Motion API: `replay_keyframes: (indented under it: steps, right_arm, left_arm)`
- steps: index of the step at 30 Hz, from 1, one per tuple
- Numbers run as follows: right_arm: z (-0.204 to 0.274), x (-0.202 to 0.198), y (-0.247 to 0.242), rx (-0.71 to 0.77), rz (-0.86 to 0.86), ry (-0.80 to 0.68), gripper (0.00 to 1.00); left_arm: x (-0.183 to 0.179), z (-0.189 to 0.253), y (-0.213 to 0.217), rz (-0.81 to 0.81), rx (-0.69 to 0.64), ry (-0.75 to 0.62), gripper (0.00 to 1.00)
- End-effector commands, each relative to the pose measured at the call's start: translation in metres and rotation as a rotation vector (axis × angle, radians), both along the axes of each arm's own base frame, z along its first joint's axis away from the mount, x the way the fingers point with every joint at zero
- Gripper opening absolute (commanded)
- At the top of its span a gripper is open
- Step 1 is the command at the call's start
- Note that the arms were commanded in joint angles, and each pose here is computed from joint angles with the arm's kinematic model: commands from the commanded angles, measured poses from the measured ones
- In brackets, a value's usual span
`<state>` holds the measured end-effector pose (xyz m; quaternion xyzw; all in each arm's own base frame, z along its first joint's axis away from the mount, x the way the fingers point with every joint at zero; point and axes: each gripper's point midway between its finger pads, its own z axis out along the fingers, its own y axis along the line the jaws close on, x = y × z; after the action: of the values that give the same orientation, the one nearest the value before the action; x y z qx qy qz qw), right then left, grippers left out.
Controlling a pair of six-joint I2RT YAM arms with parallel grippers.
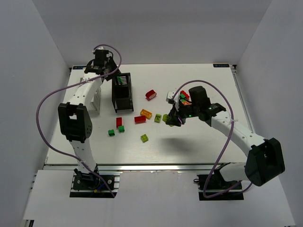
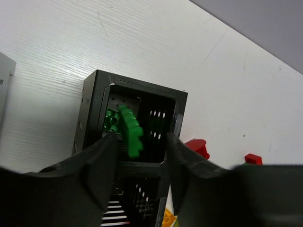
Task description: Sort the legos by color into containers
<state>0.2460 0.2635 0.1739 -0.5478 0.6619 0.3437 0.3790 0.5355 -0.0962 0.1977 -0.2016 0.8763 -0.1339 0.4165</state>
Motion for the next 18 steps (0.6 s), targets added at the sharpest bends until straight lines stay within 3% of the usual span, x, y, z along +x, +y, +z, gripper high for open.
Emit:
replay_keyframes:
  steps: [1, 5, 12, 14, 18]
  right_arm:
    - [0.013, 0.004, 0.003, 0.032, 0.008, -0.031, 0.0]
    - [0.015, 0.004, 0.004, 0.03, 0.011, -0.031, 0.0]
    - [0.023, 0.005, 0.005, 0.037, 0.024, -0.053, 0.0]
    - [0.027, 0.006, 0.006, 0.045, 0.03, -0.068, 0.0]
    - [0.035, 0.003, 0.01, 0.081, 0.069, -0.093, 0.0]
  left_arm:
    - [-0.003, 0.014, 0.004, 0.009, 0.001, -0.026, 0.57]
    - [-0.004, 0.028, 0.003, 0.001, -0.009, -0.054, 0.71]
    - [-0.029, 0.071, -0.014, -0.08, -0.097, -0.122, 0.67]
    - [-0.051, 0.076, -0.026, -0.132, -0.17, -0.141, 0.66]
    - [-0.122, 0.071, -0.099, -0.442, -0.423, -0.101, 0.69]
